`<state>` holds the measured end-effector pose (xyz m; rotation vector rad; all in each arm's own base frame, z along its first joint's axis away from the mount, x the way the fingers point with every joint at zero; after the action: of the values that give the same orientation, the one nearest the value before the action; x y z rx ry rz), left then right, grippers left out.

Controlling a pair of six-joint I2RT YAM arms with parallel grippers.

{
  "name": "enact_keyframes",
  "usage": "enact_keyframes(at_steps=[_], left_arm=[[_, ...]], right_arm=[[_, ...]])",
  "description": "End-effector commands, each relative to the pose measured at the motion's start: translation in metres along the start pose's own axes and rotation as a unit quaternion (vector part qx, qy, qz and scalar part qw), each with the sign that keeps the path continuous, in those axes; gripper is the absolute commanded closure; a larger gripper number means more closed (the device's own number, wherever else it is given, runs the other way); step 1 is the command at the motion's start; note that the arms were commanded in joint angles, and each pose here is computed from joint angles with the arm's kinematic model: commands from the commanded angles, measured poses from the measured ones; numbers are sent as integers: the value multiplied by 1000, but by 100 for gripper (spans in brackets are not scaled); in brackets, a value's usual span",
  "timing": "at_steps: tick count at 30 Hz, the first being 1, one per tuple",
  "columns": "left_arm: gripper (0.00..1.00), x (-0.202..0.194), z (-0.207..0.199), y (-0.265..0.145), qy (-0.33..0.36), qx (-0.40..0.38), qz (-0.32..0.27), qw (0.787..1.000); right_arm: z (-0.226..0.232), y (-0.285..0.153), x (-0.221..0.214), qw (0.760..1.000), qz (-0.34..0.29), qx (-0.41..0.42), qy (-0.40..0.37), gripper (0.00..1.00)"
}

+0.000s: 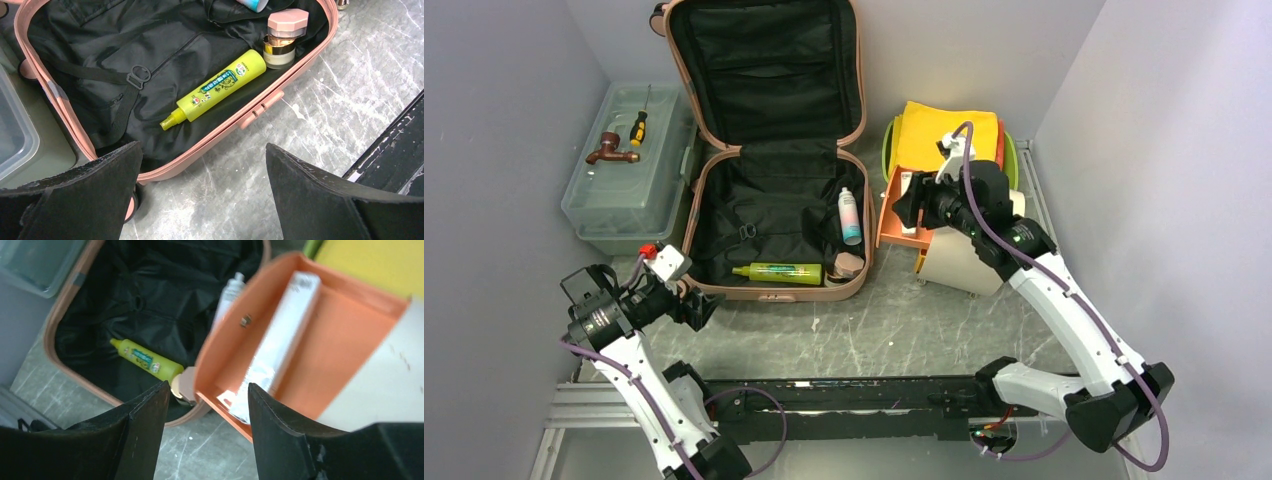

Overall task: Open, take out, and arrange the luggage
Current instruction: Place the personal item in the drawer, then pick up the personal item from the luggage.

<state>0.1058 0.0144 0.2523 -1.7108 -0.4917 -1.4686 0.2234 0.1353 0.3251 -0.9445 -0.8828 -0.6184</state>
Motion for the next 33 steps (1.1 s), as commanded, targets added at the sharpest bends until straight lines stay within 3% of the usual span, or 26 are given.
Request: enact_keyframes(at_steps=[1,5,9,17,25,33], left_arm=[[1,11,-3,-2,19,-7,-23,1000],[1,11,-4,-2,20,-6,-24,1000],[1,11,-2,-3,17,-2,-25,1000],[1,9,-1,-3,15,7,-26,1000],[1,7,-3,-4,26,9,-32,999],[1,5,-5,-3,32,-1,-35,999]], right_arm=[[32,-19,45,981,-76,119,-136,38],[54,-12,56,955,-51,170,-237,34],[84,32,35,936,31,161,-312,27],[93,163,-15,931,170,89,-310,27],[69,225,-43,921,190,-69,-332,28],[56,234,-47,923,154,-102,-338,30]])
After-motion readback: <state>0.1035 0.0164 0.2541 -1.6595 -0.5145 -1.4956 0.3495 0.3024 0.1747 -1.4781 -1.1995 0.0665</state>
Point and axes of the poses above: each gripper's point midway between its finger pads, its own y axis out along the fingers, its own z axis along the line the jaws close on, x = y × z, the point moved 10 cm from there along -y, back along the fingers, and after that the axes turned 3 degrees about -y, right-handed, at the moved point
